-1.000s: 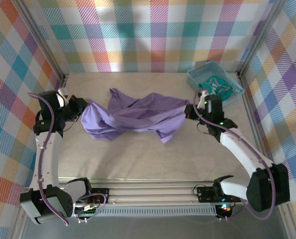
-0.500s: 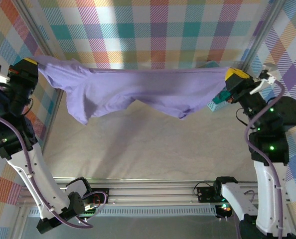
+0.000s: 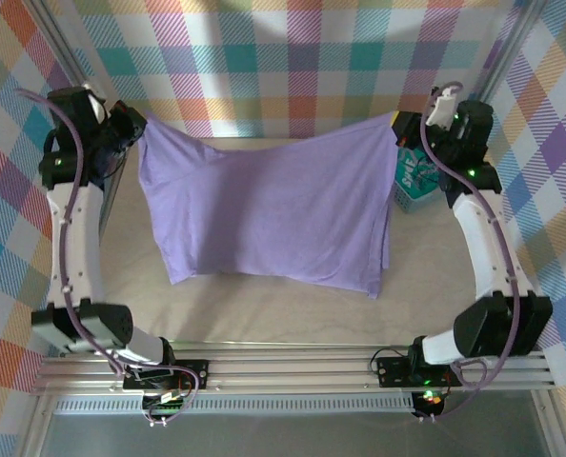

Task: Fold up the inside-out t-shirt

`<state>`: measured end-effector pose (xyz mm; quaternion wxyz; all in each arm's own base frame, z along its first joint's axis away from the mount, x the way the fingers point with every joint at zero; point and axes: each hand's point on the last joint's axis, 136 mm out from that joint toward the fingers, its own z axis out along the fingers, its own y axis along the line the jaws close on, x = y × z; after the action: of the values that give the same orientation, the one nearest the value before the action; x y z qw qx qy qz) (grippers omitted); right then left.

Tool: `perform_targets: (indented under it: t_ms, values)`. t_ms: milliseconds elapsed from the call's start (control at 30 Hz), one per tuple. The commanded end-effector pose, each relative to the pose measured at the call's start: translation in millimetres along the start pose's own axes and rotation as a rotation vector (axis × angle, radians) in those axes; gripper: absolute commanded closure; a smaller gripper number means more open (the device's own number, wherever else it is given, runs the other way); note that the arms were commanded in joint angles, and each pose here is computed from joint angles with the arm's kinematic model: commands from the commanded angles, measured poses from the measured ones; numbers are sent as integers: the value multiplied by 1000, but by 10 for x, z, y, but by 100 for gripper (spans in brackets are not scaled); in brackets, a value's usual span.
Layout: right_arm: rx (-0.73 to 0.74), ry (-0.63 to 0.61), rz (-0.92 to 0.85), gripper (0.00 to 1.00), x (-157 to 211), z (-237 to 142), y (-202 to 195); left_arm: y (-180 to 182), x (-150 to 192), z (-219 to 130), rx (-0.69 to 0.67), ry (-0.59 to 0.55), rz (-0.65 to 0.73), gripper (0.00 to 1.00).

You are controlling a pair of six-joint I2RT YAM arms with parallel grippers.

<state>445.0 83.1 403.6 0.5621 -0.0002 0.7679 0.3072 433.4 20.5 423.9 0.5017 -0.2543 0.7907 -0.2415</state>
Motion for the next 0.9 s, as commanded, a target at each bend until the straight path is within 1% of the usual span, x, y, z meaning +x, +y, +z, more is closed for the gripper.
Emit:
perform_targets:
  t_ms: [0, 100, 267, 467, 533, 600, 700, 767, 867]
  values:
    - [-71, -193, -173, 100, -697, -570, 623, -449, -534, -829, 39, -238, 133, 100]
    - [-61, -237, -237, 100, -787, -915, 820, -633, -679, -1453, 53, -365, 182, 100]
    - [-83, -318, -299, 100, -794, -1577, 1195, -841, -652, -2405, 98, -538, 241, 100]
    - [-83, -461, -380, 100, -814, -2468, 1632, -922, -558, -3418, 89, -744, 318, 100]
    - [-87, -501, -398, 100, -827, -2688, 1747, -928, -548, -3660, 78, -805, 337, 100]
    - [-96, -526, -412, 100, -845, -2821, 1831, -933, -560, -3765, 66, -834, 349, 100]
    - [-99, -535, -418, 100, -889, -2824, 1852, -955, -615, -3592, 57, -794, 368, 100]
    - [-92, -514, -413, 100, -935, -2672, 1789, -977, -704, -3293, 55, -737, 375, 100]
    - [-97, -467, -397, 100, -1004, -2331, 1661, -967, -869, -2785, 42, -670, 373, 100]
